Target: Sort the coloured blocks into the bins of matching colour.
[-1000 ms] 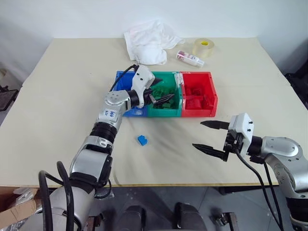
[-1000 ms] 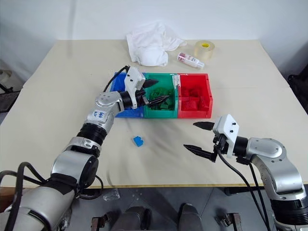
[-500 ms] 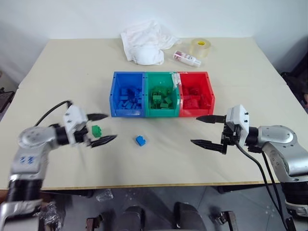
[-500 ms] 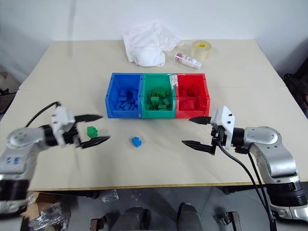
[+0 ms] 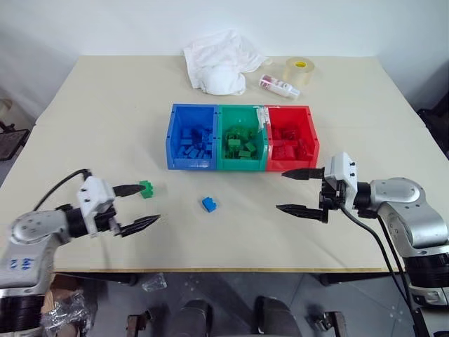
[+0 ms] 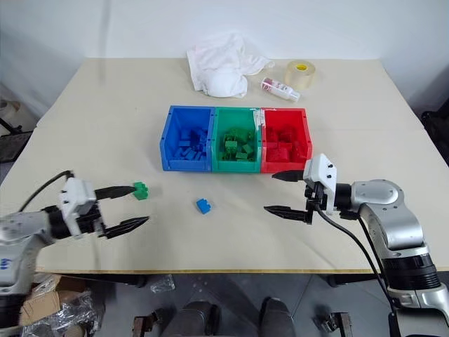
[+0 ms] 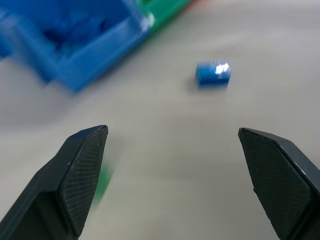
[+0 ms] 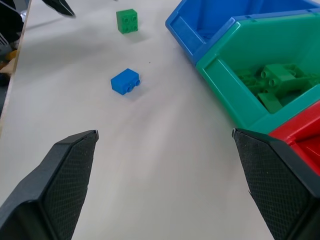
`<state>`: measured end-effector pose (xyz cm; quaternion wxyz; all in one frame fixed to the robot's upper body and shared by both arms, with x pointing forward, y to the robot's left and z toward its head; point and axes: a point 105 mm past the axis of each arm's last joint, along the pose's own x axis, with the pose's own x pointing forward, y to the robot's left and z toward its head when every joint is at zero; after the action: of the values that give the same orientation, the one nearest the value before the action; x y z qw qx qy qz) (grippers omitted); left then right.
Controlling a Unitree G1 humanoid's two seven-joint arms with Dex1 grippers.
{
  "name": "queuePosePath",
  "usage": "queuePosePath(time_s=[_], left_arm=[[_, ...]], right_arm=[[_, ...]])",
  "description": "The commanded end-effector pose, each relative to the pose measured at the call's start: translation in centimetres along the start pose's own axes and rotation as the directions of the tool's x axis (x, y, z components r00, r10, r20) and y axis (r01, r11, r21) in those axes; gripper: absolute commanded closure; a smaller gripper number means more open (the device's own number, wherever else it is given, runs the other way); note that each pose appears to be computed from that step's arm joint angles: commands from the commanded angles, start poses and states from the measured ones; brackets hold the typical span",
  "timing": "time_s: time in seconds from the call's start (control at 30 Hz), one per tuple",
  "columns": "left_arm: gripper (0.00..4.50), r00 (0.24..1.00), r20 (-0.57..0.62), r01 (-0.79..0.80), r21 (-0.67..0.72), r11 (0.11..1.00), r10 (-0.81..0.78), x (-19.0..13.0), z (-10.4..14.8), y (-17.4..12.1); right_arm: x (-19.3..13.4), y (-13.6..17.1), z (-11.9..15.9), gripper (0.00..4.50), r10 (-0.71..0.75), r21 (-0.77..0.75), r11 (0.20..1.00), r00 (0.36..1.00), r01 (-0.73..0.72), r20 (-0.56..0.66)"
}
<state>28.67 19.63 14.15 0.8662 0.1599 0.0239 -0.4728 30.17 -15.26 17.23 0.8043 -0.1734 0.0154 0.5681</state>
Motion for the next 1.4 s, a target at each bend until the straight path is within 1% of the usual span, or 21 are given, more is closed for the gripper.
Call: queuePosePath(time_s=[0.03,0.17,0.23,0.33,0.4,0.43,0.53,0.6,0.63,0.67,0.7,0.77,0.93,0.97,1.0,1.07,1.23,1.3,1.37,1.4], left_arm=[[0.06,0.999,0.028,0.034,0.017,0.999,-0.034,3.1,0.1,-0.7],[0.06,0.993,0.080,0.090,-0.003,0.996,-0.090,6.6,-0.1,-1.7],[0.06,0.991,0.068,0.113,-0.004,0.994,-0.113,8.1,-0.7,-2.2],[0.06,0.991,0.017,0.136,-0.002,0.991,-0.136,9.3,-2.0,-2.6],[0.46,0.989,-0.013,0.149,0.013,0.989,-0.148,9.8,-2.7,-2.8],[0.64,0.988,-0.006,0.157,0.011,0.988,-0.157,9.9,-2.8,-2.9],[1.59,0.986,0.008,0.166,0.005,0.986,-0.166,10.1,-2.6,-3.1],[2.23,0.984,0.006,0.179,-0.017,0.984,-0.179,10.2,-2.5,-3.1],[2.62,0.980,0.020,0.198,-0.042,0.979,-0.197,10.2,-2.2,-3.2],[2.83,0.976,0.032,0.217,-0.058,0.974,-0.215,10.2,-2.0,-3.3],[2.95,0.976,0.041,0.217,-0.063,0.974,-0.214,10.2,-1.8,-3.2],[2.95,0.977,0.055,0.211,-0.053,0.976,-0.208,10.0,-1.2,-2.9],[2.95,0.979,0.116,0.169,-0.013,0.985,-0.167,9.3,1.7,-1.3],[2.95,0.983,0.121,0.144,-0.010,0.990,-0.141,9.1,2.4,-0.5],[2.95,0.988,0.129,0.087,0.012,0.996,-0.088,8.8,3.6,1.1],[2.95,0.990,0.137,0.012,0.033,0.999,-0.017,8.5,5.2,3.4],[2.95,0.985,0.144,-0.105,0.082,0.991,0.092,8.8,7.2,7.5],[2.95,0.981,0.138,-0.149,0.085,0.985,0.136,9.1,7.3,8.8],[2.20,0.973,0.069,-0.221,0.043,0.974,0.218,9.6,6.3,10.5],[1.98,0.974,0.061,-0.221,0.041,0.974,0.219,9.9,6.1,10.7]], right_arm=[[-0.1,0.2,0.8,0.00,-0.020,-0.031,0.999,0.999,0.020,0.025],[-0.2,0.5,0.8,0.00,-0.040,-0.022,0.999,0.999,0.041,0.033],[-0.3,0.6,0.7,0.00,-0.051,-0.021,0.998,0.998,0.052,0.030],[-0.6,0.7,0.7,0.00,-0.075,-0.018,0.997,0.997,0.075,0.031],[-0.7,0.9,0.7,0.00,-0.083,-0.016,0.996,0.996,0.084,0.029],[-0.8,0.9,0.6,0.00,-0.087,-0.014,0.996,0.996,0.087,0.028],[-1.0,1.0,0.6,0.00,-0.099,-0.012,0.995,0.995,0.099,0.028],[-1.0,1.0,0.6,0.00,-0.103,-0.010,0.995,0.994,0.103,0.027],[-1.1,1.0,0.6,0.00,-0.103,-0.010,0.995,0.994,0.104,0.026],[-1.1,1.0,0.6,0.00,-0.105,-0.010,0.994,0.994,0.105,0.025],[-1.1,1.0,0.6,0.00,-0.106,-0.010,0.994,0.994,0.106,0.025],[-1.1,1.0,0.6,0.00,-0.108,-0.010,0.994,0.994,0.108,0.026],[-1.1,0.9,0.6,0.00,-0.109,-0.013,0.994,0.994,0.109,0.026],[-1.1,0.9,0.6,0.00,-0.109,-0.013,0.994,0.994,0.109,0.026],[-1.1,0.8,0.6,0.00,-0.108,-0.014,0.994,0.994,0.108,0.025],[-1.0,0.7,0.6,0.00,-0.106,-0.014,0.994,0.994,0.107,0.025],[-0.7,0.4,0.7,0.00,-0.102,-0.021,0.995,0.994,0.103,0.031],[-0.7,0.4,0.7,0.00,-0.102,-0.023,0.994,0.994,0.102,0.033],[-0.7,0.4,0.8,0.00,-0.104,-0.026,0.994,0.994,0.105,0.035],[-0.7,0.4,0.8,0.00,-0.107,-0.028,0.994,0.994,0.108,0.036]])
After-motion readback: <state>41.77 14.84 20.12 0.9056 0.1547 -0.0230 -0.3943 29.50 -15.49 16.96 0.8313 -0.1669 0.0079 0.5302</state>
